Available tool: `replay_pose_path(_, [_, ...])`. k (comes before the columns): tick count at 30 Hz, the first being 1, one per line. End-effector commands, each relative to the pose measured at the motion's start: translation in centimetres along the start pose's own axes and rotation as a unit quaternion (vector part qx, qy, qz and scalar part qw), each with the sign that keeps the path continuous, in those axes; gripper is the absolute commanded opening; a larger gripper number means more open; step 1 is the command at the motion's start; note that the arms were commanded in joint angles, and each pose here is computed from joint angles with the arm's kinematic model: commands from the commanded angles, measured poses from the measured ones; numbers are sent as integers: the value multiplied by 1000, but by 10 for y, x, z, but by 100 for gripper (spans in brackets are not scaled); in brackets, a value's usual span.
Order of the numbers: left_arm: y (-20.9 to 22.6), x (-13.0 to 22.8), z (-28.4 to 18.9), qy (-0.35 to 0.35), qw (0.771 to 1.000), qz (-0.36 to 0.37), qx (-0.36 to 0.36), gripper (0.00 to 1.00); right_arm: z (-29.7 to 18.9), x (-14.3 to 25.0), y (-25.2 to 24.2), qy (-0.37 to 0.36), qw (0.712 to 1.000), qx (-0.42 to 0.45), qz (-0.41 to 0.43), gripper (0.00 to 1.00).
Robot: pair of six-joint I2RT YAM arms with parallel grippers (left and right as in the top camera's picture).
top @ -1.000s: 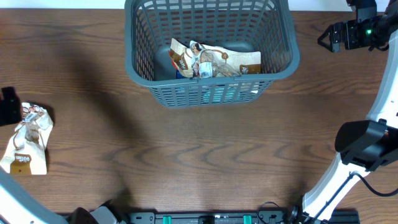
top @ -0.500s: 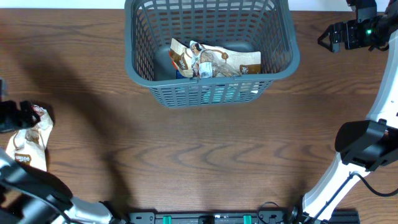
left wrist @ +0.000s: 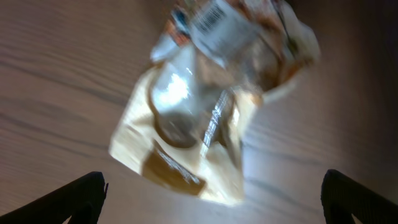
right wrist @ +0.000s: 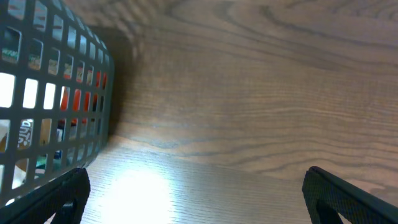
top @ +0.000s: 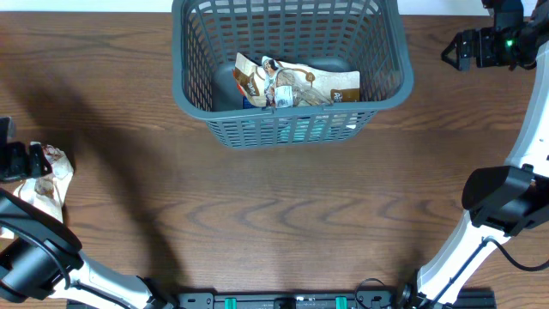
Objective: Pack container
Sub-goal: 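Grasp the dried mushroom pouch with the left gripper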
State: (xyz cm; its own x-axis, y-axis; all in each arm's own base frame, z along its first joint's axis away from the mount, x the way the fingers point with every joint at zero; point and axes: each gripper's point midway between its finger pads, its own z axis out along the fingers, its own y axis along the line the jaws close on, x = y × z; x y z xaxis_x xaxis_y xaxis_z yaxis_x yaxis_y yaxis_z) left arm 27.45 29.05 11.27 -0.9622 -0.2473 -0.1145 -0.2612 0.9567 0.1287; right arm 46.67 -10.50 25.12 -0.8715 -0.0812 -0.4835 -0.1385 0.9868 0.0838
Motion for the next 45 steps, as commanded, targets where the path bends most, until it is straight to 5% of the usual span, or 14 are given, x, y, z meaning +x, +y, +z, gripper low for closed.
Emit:
replay_pose_path(1, [10, -5, 0, -10, 1000, -1, -20, 99, 1, -3, 1, -2, 1000, 4, 21, 99])
replay_pose_path(9, [14, -12, 1, -24, 999, 10, -28, 99, 1, -9, -1, -16, 999, 9, 40, 99])
replay_pose_path(18, [-13, 5, 22, -12, 984, 173, 32, 99, 1, -13, -3, -23, 999, 11, 45, 99])
replay_pose_path(45, [-23, 26, 119, 13, 989, 138, 45, 99, 1, -7, 1, -11, 998, 6, 64, 99])
